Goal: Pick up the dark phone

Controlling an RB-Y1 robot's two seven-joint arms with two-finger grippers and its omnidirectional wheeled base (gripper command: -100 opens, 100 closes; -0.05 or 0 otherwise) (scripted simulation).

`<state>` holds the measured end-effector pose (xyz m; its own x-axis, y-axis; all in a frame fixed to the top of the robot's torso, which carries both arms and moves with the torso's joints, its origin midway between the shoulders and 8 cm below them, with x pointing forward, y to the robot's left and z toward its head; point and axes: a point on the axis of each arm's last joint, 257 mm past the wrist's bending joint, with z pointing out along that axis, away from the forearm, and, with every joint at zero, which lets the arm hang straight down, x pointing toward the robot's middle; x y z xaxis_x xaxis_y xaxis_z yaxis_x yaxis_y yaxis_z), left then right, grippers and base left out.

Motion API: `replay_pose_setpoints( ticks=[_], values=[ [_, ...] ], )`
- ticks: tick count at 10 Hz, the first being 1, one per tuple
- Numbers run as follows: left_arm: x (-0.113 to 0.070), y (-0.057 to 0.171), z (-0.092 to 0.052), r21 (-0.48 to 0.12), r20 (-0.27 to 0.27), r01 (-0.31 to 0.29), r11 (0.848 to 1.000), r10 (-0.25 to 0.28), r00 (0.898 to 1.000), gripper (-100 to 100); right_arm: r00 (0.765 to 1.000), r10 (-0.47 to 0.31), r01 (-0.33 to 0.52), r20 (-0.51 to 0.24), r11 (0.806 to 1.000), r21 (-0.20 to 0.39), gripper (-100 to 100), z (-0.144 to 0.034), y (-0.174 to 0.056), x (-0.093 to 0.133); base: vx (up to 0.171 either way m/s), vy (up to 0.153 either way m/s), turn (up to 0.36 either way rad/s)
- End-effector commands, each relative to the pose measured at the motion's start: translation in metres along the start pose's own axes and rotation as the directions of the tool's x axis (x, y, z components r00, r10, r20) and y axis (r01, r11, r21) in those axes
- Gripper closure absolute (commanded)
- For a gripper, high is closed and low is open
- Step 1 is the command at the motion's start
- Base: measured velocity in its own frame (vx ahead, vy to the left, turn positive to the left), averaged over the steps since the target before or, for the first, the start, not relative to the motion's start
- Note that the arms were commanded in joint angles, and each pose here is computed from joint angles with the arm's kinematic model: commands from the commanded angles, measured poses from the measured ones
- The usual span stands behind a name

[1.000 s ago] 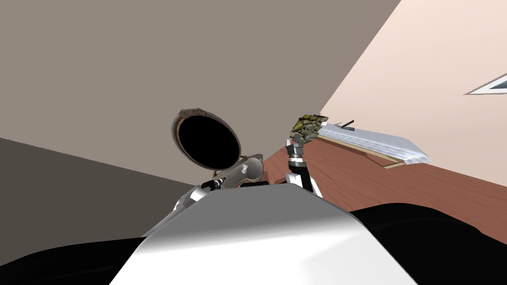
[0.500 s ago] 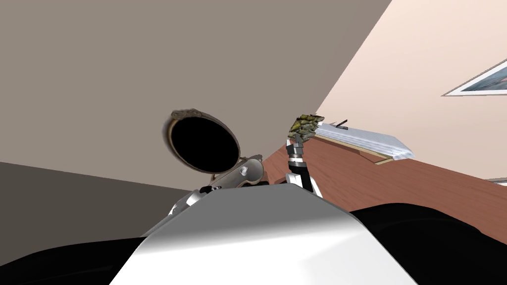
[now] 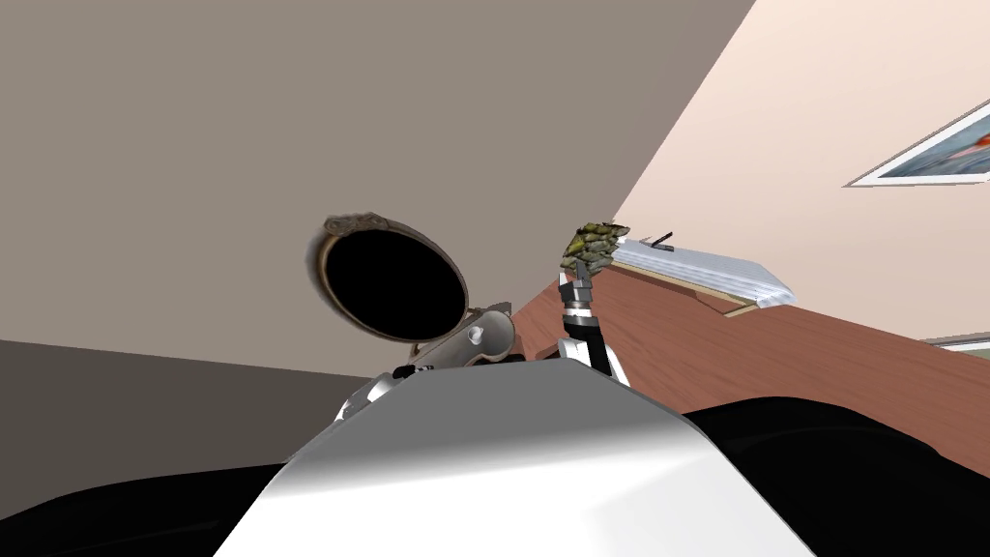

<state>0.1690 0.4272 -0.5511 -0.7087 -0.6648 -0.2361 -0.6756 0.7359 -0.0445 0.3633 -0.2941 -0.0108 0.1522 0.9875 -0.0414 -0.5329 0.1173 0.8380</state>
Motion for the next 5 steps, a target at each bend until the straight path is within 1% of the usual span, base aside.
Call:
replay_pose_setpoints(
  ticks=[1,2,3,5],
  values=[
    [0.0065,0.0021,0.0072,-0.001,0.0,0.008,1.0,-0.008,1.0,-100,1.0,0.0,0.0,0.0,1.0,0.0,0,0.0,0.0,0.0,0.009,0.032,-0.064],
    [0.0034,0.001,0.0047,-0.001,0.0,0.005,1.0,-0.005,1.0,-100,1.0,0.0,0.0,0.0,1.0,0.0,0,0.0,0.0,0.0,0.004,0.015,-0.015],
    [0.0037,0.001,0.0052,-0.001,0.0,0.005,1.0,-0.005,1.0,100,1.0,0.0,0.0,0.0,1.0,0.0,0,0.0,0.0,0.0,-0.001,0.005,0.011],
    [0.0037,0.0018,0.0052,-0.003,0.0,0.002,1.0,-0.002,1.0,100,1.0,0.0,0.0,0.0,1.0,0.0,0,0.0,0.0,0.0,0.0,0.0,-0.007]
  ],
)
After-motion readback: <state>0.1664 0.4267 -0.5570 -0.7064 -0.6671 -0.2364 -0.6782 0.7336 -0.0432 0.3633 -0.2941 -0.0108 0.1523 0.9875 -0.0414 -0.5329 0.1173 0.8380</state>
